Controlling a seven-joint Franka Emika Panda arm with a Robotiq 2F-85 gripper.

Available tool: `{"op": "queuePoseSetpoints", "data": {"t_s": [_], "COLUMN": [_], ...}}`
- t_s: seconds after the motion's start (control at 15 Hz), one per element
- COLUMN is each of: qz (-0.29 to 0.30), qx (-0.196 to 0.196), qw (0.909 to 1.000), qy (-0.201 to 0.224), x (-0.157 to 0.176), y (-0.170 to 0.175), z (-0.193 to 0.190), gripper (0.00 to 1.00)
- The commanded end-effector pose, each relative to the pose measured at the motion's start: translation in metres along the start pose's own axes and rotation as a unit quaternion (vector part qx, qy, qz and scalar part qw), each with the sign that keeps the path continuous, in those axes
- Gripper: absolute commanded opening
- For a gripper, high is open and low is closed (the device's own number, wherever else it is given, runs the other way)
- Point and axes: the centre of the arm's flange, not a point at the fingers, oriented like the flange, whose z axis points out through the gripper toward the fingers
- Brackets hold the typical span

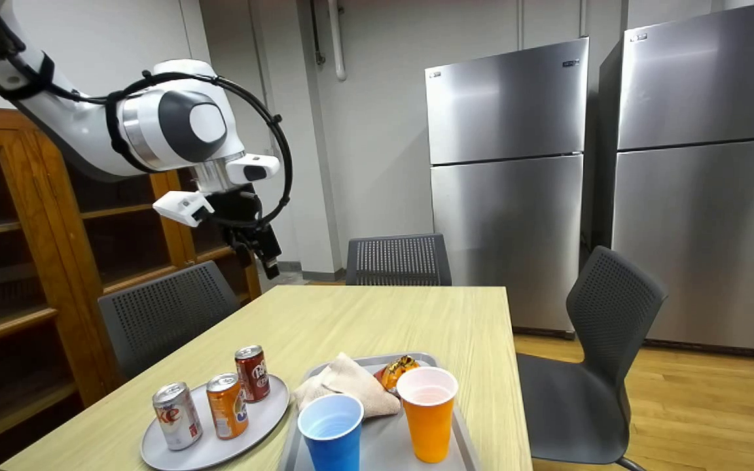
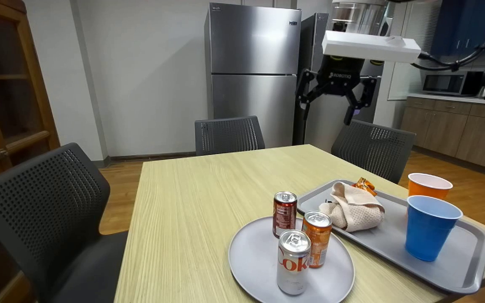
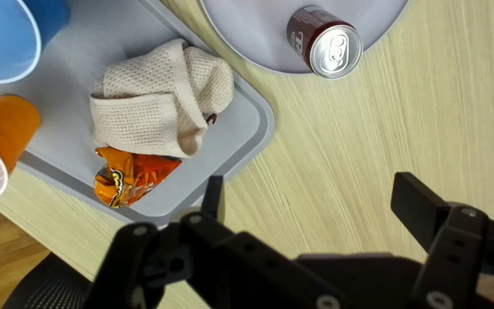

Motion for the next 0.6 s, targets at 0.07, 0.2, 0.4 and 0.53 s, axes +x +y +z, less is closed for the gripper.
{"op": "queuePoseSetpoints", "data": {"t_s": [0.07, 0.2, 0.4, 0.53], "qz": [0.030, 0.038, 0.049, 0.058], "qx": [-0.018, -0.025, -0.036, -0.045], "qw": [0.9994, 0.9990, 0.9981, 0.9972], "qy": [0.001, -0.005, -0.012, -0.014], "x": [0.009, 0.010, 0.014, 0.017], "y": [-0.002, 0.001, 0.006, 0.011], "z": [0.023, 0.035, 0.051, 0.061], "gripper": [1.00, 1.00, 1.00, 1.00]}}
